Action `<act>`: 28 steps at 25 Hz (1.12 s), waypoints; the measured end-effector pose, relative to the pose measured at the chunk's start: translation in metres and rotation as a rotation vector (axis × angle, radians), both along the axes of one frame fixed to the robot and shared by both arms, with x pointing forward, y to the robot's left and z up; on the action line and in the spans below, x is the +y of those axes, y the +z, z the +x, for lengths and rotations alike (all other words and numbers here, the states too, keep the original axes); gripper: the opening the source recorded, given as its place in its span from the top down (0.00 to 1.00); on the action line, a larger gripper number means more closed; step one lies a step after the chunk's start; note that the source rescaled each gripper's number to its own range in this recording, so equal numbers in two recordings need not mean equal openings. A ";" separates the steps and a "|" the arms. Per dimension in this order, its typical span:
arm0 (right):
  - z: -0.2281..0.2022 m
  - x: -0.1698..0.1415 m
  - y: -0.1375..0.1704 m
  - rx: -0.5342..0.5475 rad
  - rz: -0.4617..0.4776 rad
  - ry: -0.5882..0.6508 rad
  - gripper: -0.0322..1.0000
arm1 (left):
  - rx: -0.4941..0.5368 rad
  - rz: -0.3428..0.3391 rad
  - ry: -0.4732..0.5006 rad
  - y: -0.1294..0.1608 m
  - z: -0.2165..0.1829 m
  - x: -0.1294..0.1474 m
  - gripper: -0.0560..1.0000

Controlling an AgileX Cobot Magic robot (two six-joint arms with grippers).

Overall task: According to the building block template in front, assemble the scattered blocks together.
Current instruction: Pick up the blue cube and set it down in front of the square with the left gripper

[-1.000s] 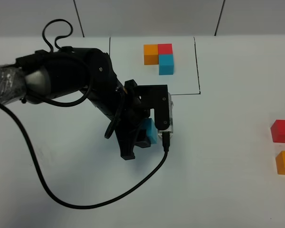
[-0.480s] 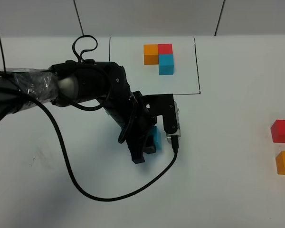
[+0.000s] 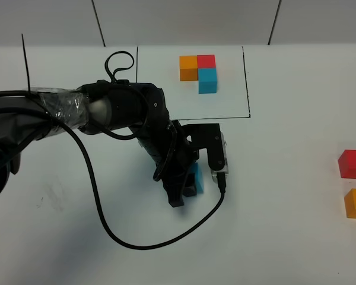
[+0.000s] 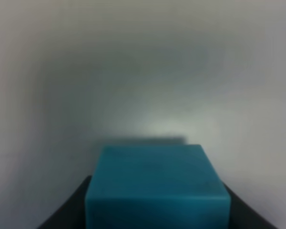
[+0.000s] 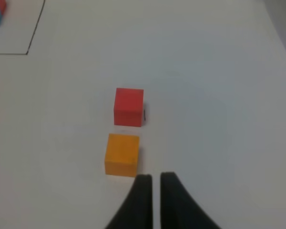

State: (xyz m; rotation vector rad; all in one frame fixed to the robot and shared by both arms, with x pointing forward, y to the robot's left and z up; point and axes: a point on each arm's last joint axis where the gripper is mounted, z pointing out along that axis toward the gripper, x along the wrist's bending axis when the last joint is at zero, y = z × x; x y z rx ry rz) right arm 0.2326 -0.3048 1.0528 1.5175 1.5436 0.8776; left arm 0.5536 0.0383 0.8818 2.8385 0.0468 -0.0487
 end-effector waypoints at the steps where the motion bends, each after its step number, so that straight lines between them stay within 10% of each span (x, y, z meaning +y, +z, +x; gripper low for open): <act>1: 0.000 0.000 0.000 0.000 0.000 0.000 0.97 | 0.010 0.005 -0.002 -0.001 -0.001 0.000 0.44; 28: 0.000 0.000 0.000 0.000 0.000 0.000 0.97 | 0.036 0.010 -0.008 -0.006 -0.003 -0.004 0.44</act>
